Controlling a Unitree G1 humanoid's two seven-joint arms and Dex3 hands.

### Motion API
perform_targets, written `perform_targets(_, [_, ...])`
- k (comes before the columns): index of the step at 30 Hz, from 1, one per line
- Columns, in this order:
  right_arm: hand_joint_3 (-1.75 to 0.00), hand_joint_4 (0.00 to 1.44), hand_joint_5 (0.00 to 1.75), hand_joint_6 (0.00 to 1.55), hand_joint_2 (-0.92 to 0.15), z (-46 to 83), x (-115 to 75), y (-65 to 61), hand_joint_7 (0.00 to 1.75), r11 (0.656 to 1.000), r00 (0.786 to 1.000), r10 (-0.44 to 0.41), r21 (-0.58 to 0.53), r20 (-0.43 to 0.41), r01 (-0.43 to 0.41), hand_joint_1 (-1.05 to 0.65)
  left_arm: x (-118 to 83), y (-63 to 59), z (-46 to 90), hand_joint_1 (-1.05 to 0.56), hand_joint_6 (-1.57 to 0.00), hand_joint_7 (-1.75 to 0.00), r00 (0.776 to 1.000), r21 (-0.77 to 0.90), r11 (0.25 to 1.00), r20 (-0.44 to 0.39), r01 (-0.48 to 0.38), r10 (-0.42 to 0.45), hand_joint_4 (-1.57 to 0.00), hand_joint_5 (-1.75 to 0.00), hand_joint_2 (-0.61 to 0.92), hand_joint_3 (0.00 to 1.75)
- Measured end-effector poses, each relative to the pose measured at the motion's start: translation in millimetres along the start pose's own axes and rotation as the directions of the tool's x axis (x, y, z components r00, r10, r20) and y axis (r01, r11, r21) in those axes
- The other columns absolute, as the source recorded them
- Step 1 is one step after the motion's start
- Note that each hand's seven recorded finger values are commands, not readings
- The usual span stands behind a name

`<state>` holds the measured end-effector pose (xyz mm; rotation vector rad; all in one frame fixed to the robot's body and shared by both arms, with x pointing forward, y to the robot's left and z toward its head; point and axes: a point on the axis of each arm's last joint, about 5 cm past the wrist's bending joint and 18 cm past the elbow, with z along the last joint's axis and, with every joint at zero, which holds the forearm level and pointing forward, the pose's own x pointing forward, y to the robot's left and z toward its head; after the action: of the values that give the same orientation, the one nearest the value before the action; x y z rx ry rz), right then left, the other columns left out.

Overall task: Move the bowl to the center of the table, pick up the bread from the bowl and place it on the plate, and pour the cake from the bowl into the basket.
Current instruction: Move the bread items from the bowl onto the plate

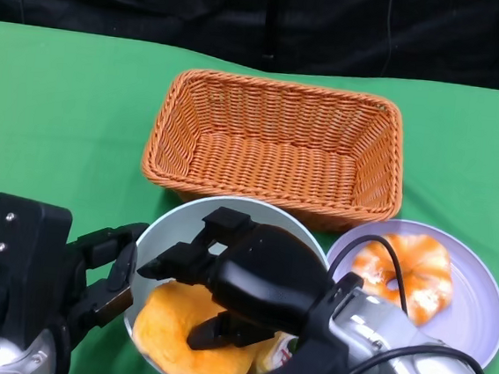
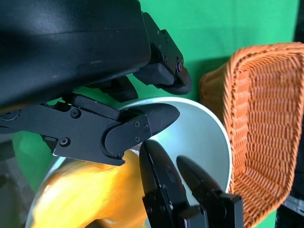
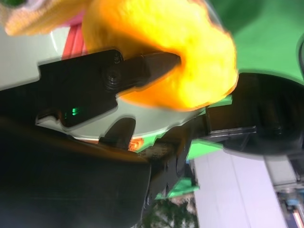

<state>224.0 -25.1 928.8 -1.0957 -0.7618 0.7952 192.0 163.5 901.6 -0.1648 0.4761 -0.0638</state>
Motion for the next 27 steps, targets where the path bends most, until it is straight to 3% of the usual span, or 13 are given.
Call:
perform_targets(10, [-0.11,0.25,0.99,0.41,-0.92,-8.4,2.3,16.8,0.43,0.991,0.993,-0.092,-0.092,0.073,0.099,-0.48,-1,3.5,-3.6,-0.52,-0.64,-0.08,1.000,0.020,1.000,0.013,0.013,-0.013,-0.55,-0.71,0.92,0.57])
perform_targets(13, [-0.11,0.20,1.04,0.37,-0.92,-9.8,3.0,16.7,0.45,0.991,0.993,-0.092,-0.093,0.070,0.098,-0.49,0,2.3,-4.4,-0.49,-0.70,-0.09,1.000,-0.023,1.000,0.017,-0.007,0.007,-0.51,-0.85,0.92,0.58])
perform_targets(18, [-0.06,0.16,1.00,0.28,-0.92,-8.0,6.4,8.5,0.50,0.999,0.999,0.041,-0.034,0.014,-0.040,-0.57,0,-1.6,-6.5,-0.56,-0.53,-0.01,0.997,-0.088,0.994,-0.034,-0.070,0.067,-0.28,-0.67,0.92,0.79])
perform_targets(20, [-0.05,0.16,0.98,0.26,-0.92,-7.5,7.9,1.6,0.50,0.994,0.994,0.111,0.000,-0.018,-0.111,-0.58,-1,-3.1,-5.7,-0.55,-0.50,0.00,0.996,-0.102,0.991,-0.038,-0.089,0.086,-0.26,-0.58,0.92,0.82])
perform_targets(24, [-0.02,0.35,0.92,0.30,-0.92,-8.0,9.2,-6.4,0.60,0.974,0.974,0.220,0.061,-0.045,-0.217,-0.57,-1,-4.5,-3.9,-0.52,-0.28,0.00,0.991,-0.149,0.980,-0.045,-0.132,0.127,-0.10,-0.38,0.92,0.86])
perform_targets(27, [-0.03,0.37,0.89,0.34,-0.92,-9.0,10.2,-9.4,0.61,0.962,0.963,0.263,0.092,-0.057,-0.257,-0.55,0,-4.4,-1.2,-0.53,-0.22,0.00,0.990,-0.180,0.974,-0.056,-0.137,0.129,-0.07,-0.35,0.92,0.87])
